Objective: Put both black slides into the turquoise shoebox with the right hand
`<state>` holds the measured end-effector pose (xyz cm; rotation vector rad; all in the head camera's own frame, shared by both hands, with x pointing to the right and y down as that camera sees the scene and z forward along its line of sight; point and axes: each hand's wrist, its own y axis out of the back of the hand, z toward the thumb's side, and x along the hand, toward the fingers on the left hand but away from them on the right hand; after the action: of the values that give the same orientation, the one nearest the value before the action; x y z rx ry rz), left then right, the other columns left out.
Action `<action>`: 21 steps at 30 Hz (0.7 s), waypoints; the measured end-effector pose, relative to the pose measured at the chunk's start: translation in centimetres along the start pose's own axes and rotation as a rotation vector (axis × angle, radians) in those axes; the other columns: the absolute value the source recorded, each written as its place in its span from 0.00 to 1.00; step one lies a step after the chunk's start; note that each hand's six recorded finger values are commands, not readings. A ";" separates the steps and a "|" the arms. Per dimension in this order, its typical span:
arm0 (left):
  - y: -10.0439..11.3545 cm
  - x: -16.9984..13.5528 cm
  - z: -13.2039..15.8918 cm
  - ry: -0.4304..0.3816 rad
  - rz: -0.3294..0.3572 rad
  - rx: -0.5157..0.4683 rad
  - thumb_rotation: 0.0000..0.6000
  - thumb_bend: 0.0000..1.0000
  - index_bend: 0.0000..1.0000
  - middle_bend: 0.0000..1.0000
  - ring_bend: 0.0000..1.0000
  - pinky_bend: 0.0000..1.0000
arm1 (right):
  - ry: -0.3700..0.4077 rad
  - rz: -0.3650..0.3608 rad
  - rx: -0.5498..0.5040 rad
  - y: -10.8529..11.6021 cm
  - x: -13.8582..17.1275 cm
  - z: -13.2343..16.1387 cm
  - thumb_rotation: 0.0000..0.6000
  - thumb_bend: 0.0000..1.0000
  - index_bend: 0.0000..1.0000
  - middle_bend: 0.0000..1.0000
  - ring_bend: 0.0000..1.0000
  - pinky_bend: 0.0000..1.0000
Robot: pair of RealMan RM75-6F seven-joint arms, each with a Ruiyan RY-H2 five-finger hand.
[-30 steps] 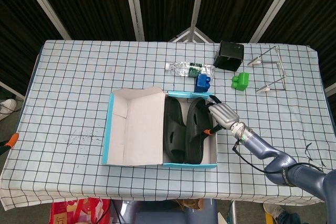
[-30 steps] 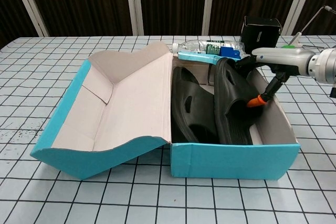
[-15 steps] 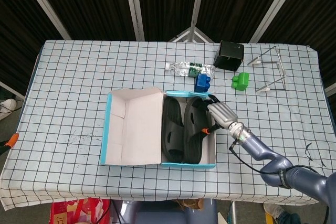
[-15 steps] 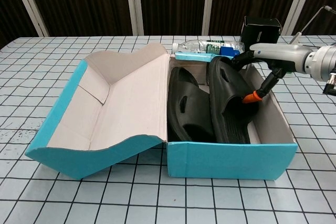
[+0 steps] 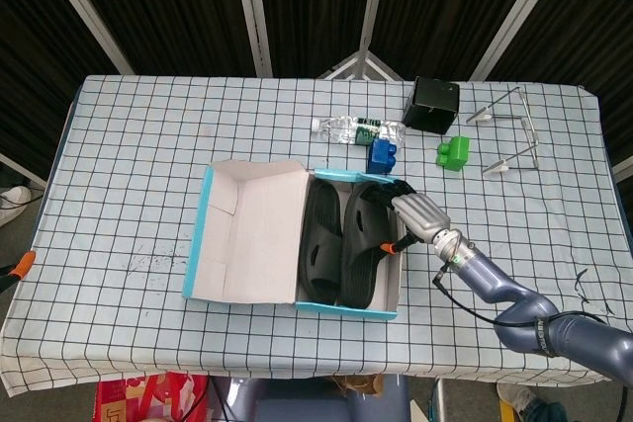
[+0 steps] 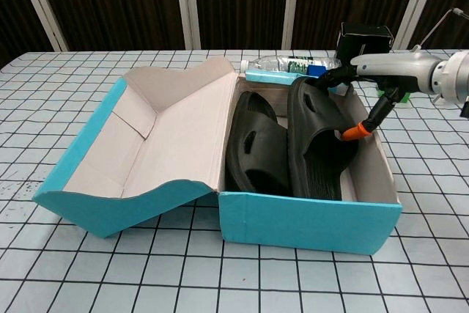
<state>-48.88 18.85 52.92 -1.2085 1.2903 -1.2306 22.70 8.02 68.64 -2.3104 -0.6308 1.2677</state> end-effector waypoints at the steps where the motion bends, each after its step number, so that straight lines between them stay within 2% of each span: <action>1: 0.0 0.0 0.0 0.000 0.001 -0.001 1.00 0.20 0.10 0.00 0.00 0.10 | 0.000 0.000 0.000 0.2 0.1 0.1 1.00 0.38 0.17 0.14 0.05 0.00; 9: 0.0 0.0 0.0 0.003 -0.003 -0.005 1.00 0.20 0.10 0.00 0.00 0.10 | -0.007 0.023 0.018 1.7 1.1 0.9 1.00 0.38 0.16 0.13 0.04 0.00; 17: 0.3 -0.1 -0.2 0.010 0.002 -0.015 1.00 0.20 0.10 0.00 0.00 0.10 | 0.045 -0.030 -0.030 4.5 1.9 3.7 1.00 0.38 0.16 0.13 0.06 0.00; 20: 0.4 -0.1 -0.3 0.013 0.002 -0.019 1.00 0.20 0.10 0.00 0.00 0.10 | 0.057 -0.053 -0.039 5.6 2.0 4.5 1.00 0.38 0.18 0.15 0.26 0.03; 21: 0.4 -0.1 -0.3 0.014 0.002 -0.020 1.00 0.20 0.10 0.00 0.00 0.10 | 0.061 -0.057 -0.044 5.7 2.0 4.7 1.00 0.41 0.23 0.21 0.36 0.10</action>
<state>-49.20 18.93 52.55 -1.2145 1.3165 -1.2299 20.68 5.27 61.79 -2.3400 -0.7049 1.1641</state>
